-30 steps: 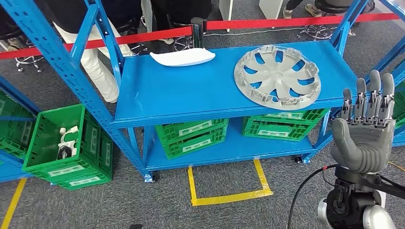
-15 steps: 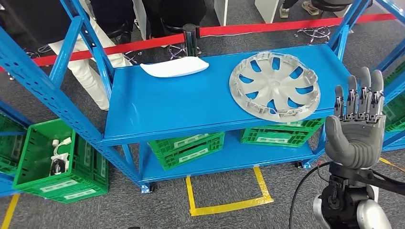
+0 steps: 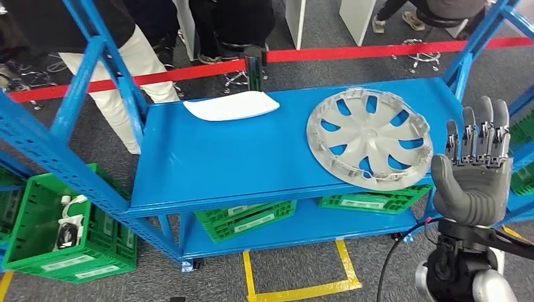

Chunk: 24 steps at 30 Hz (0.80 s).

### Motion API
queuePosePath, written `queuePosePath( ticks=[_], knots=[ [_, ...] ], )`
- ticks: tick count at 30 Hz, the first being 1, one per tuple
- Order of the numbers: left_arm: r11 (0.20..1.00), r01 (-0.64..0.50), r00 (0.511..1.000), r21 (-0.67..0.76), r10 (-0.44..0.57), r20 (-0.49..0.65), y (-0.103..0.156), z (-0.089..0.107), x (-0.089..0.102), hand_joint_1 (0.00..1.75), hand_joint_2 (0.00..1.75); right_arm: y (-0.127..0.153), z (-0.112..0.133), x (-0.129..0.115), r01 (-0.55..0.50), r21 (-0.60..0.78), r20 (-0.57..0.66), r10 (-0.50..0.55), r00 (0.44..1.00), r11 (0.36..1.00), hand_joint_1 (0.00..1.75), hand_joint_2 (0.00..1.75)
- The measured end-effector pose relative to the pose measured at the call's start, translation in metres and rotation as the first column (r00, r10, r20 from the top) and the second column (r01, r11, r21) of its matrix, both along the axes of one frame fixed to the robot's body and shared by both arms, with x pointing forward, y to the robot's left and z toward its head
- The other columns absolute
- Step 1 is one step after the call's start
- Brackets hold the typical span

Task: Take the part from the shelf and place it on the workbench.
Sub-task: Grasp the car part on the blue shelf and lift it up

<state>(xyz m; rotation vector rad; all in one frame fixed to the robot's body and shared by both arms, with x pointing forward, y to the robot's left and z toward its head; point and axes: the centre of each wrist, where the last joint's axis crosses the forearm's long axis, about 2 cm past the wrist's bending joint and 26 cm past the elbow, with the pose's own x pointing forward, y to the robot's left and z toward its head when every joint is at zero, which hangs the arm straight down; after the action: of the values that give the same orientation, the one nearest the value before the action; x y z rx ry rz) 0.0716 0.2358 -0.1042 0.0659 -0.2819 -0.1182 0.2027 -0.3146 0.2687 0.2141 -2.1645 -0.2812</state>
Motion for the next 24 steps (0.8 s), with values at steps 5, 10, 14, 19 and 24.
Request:
queuePosePath(
  ticks=[5, 10, 14, 19, 24],
  knots=[
    [1.000, -0.001, 1.000, 0.003, 0.001, 0.002, 0.001, 0.000, 0.001, 0.00, 0.00, -0.001, 0.000, 0.000, 0.028, -0.004, -0.016, -0.028, 0.999, 1.000, 0.00, 1.75],
    [1.000, 0.001, 1.000, -0.005, -0.001, 0.000, 0.001, 0.000, 0.001, 0.00, 0.00, -0.017, 0.001, 0.003, 0.125, -0.140, -0.157, -0.147, 0.977, 0.982, 0.00, 1.75],
    [1.000, 0.002, 1.000, -0.010, -0.002, -0.002, 0.001, 0.000, 0.000, 0.00, 0.00, -0.042, -0.001, 0.012, 0.165, -0.305, -0.244, -0.245, 0.938, 0.938, 0.00, 1.75],
    [1.000, 0.005, 1.000, -0.020, -0.006, -0.003, 0.001, 0.000, 0.000, 0.00, 0.00, -0.064, -0.002, 0.020, 0.223, -0.576, -0.278, -0.445, 0.851, 0.786, 0.00, 1.75],
    [0.999, 0.029, 1.000, -0.029, -0.029, -0.002, 0.001, 0.000, 0.000, 0.00, 0.00, -0.103, -0.007, 0.033, 0.112, -0.924, -0.212, -0.734, 0.645, 0.365, 0.00, 1.75]
  ],
)
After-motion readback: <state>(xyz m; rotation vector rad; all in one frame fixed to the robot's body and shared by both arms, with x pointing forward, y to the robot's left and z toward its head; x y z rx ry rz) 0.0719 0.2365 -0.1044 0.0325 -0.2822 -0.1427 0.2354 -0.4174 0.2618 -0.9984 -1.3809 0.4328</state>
